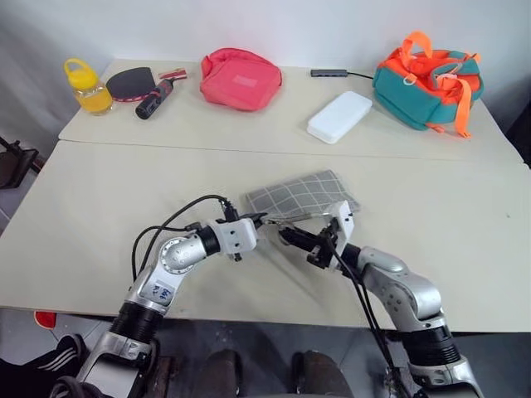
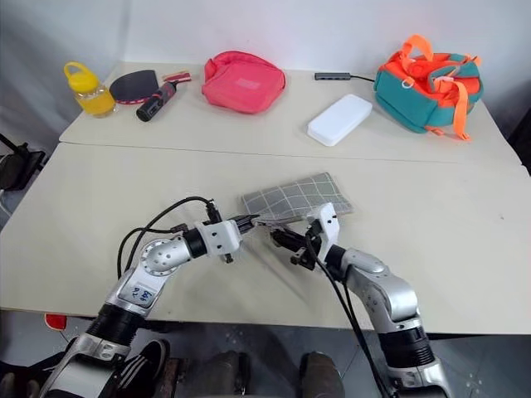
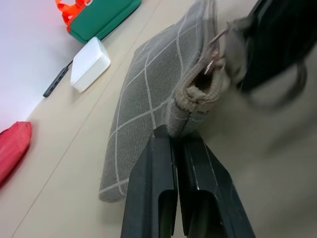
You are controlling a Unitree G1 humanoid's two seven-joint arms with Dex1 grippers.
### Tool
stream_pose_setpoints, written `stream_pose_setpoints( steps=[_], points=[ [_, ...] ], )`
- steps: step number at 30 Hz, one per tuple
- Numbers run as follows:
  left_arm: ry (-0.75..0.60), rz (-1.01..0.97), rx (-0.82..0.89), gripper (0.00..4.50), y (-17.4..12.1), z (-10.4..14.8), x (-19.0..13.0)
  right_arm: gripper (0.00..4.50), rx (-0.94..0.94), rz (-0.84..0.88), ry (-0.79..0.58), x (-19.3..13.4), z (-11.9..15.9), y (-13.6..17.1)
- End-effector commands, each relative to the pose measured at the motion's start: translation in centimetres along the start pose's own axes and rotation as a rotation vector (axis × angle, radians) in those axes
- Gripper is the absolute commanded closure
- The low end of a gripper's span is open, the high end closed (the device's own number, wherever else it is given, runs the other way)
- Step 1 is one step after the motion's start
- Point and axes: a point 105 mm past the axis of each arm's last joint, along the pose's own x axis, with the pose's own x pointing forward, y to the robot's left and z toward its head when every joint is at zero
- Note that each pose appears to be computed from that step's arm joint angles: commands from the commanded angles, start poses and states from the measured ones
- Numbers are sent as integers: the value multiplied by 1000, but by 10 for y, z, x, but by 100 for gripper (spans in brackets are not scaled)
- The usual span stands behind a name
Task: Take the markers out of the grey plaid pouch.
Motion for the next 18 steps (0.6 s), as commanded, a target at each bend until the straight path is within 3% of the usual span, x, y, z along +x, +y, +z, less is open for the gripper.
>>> stream_pose_setpoints(
  steps=[1, 8, 18],
  points=[
    [-18, 63, -12, 450, 18, 1, -17, 448, -75, -70, -8, -26, 12, -26],
    [-49, 100, -105, 450, 23, -1, -31, 448, -190, -218, 43, -67, 26, -78],
    [-51, 121, -129, 450, 27, -3, -34, 448, -245, -205, 61, -72, 29, -81]
  ],
)
